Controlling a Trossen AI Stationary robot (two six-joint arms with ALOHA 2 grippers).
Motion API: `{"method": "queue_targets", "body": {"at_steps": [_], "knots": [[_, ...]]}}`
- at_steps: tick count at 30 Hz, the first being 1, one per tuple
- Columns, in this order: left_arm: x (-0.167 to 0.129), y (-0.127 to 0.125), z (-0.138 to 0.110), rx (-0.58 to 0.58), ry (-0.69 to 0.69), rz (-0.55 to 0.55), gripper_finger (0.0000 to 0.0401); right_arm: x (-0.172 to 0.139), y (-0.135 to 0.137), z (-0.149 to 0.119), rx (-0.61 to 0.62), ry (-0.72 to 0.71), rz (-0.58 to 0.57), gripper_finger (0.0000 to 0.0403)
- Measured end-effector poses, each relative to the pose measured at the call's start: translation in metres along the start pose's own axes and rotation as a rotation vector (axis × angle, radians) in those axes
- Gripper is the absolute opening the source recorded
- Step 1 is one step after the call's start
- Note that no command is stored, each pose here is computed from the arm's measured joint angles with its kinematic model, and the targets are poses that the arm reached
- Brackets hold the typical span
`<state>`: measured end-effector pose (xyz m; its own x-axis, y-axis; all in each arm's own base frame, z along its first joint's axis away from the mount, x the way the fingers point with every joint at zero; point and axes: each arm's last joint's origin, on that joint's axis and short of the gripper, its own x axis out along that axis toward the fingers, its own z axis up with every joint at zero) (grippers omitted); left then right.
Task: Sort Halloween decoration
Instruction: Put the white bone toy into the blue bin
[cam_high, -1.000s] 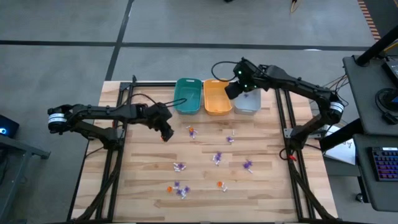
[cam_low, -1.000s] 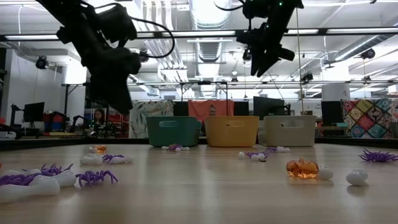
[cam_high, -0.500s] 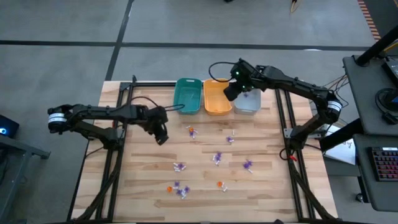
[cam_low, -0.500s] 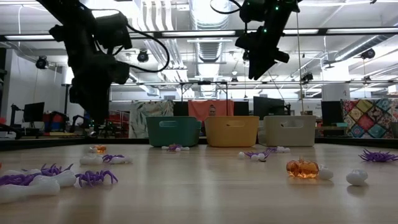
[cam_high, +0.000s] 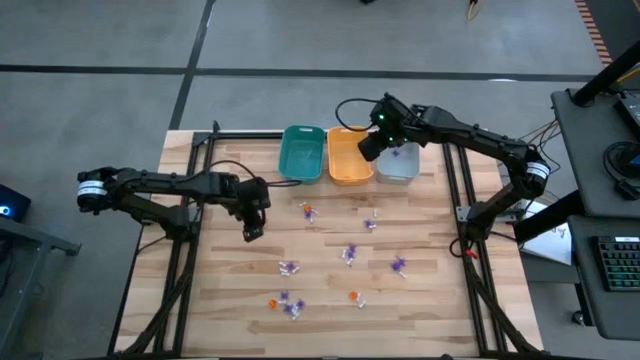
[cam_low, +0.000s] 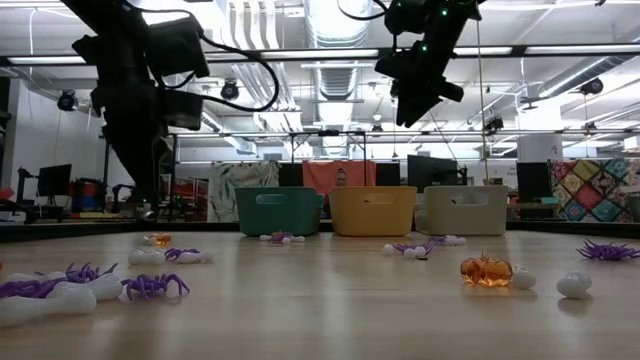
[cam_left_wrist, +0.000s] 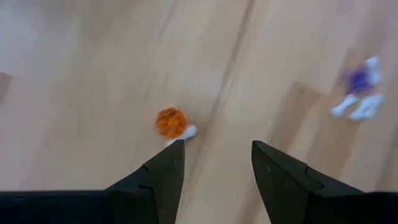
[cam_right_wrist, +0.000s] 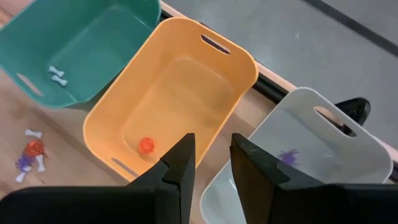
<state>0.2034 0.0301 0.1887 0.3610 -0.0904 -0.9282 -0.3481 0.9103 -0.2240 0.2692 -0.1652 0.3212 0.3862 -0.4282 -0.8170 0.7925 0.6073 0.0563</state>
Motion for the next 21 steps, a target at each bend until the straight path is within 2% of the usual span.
{"method": "queue_targets", "body": {"at_steps": [2, 4, 9, 16, 21], "knots": [[0.000, -0.007, 0.003, 0.013, -0.025, -0.084, 0.0169, 0.000, 0.000, 0.000, 0.007, 0.001, 0.000, 0.0091], [0.000, -0.017, 0.005, 0.074, -0.056, -0.133, 0.0169, 0.000, 0.000, 0.000, 0.009, 0.006, 0.014, 0.0091], [0.006, -0.040, 0.005, 0.204, -0.117, -0.120, 0.0167, 0.000, 0.001, 0.000, 0.008, 0.009, 0.018, 0.0091], [0.022, -0.064, 0.003, 0.259, -0.122, -0.147, 0.0166, 0.000, 0.001, -0.001, -0.006, 0.012, 0.017, 0.0091], [0.036, -0.073, 0.001, 0.256, -0.102, -0.136, 0.0166, -0.002, 0.003, -0.008, -0.038, 0.066, 0.009, 0.0091]]}}
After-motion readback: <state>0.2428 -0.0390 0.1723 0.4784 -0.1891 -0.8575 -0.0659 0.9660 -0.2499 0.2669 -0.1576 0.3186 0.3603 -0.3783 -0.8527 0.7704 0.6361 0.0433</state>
